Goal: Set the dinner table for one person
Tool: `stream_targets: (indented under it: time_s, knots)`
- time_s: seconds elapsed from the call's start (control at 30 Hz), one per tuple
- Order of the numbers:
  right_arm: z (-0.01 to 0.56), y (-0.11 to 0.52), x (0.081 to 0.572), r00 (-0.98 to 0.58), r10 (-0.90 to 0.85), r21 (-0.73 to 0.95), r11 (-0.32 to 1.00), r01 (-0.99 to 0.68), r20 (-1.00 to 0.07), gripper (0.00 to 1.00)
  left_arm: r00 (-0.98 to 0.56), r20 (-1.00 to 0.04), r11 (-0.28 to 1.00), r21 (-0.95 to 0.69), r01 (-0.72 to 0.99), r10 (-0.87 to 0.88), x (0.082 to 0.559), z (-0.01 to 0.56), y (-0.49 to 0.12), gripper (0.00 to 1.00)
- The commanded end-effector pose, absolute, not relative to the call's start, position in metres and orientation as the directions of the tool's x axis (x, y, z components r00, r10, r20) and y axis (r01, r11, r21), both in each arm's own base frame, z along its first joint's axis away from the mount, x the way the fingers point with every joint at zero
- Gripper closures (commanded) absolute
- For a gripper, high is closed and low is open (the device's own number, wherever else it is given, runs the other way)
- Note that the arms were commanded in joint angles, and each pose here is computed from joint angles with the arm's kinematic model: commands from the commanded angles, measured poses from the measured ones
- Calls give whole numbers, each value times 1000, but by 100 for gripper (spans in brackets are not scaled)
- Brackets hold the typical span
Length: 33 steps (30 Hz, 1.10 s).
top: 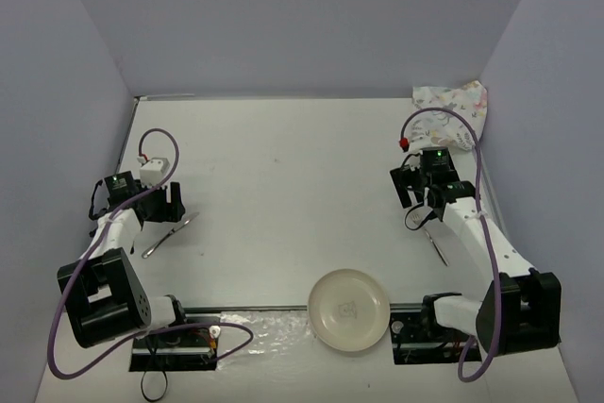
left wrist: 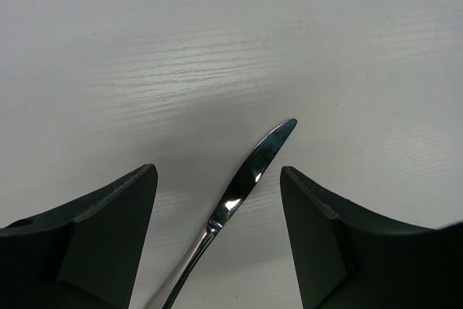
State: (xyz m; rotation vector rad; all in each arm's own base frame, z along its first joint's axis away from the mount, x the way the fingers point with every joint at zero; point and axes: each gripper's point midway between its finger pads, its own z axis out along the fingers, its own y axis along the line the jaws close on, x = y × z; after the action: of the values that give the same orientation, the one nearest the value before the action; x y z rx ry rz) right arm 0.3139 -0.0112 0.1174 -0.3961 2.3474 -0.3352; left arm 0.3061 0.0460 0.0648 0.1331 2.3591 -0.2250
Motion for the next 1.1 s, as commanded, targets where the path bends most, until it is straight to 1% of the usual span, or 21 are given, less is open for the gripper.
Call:
stream_targets:
  time_s: [0.0,0.1,0.2,0.37,0.5,0.6,0.67,0.73,0.8,0.87,1.07]
  knots:
    - [124,-13,321,-664,-395,-373,909,-184,-635,0,-654,-755,977,-107,185,41,326,83,46,34]
    - [116,-18,319,-692,-399,-390,903,-182,-602,0,-664,-747,975,-118,190,39,326,78,45,34]
    - [120,-23,324,-693,-405,-417,894,-164,-596,0,-672,-740,972,-124,198,43,325,74,43,34]
    - [181,-39,365,-631,-484,-560,823,-92,-607,0,-671,-740,973,-120,197,45,325,74,43,34]
    - [223,-50,410,-609,-571,-672,736,-83,-550,0,-672,-739,973,-118,198,47,325,73,43,34]
    - [238,-63,438,-636,-573,-722,691,-35,-517,0,-677,-735,972,-122,202,49,325,72,42,34]
    - [229,-62,458,-654,-589,-743,666,-60,-475,0,-680,-731,971,-125,204,49,325,71,41,34]
    - [236,-64,476,-654,-602,-764,643,-55,-459,0,-678,-733,971,-122,206,52,325,72,41,34]
    - [227,-66,486,-668,-610,-776,626,-75,-428,0,-676,-735,971,-119,207,54,325,73,41,34]
    - [198,-71,499,-713,-595,-790,605,-95,-370,0,-679,-732,970,-121,210,56,325,71,41,34]
    - [153,-79,524,-777,-561,-818,565,-107,-286,0,-685,-726,969,-123,214,59,324,69,39,34]
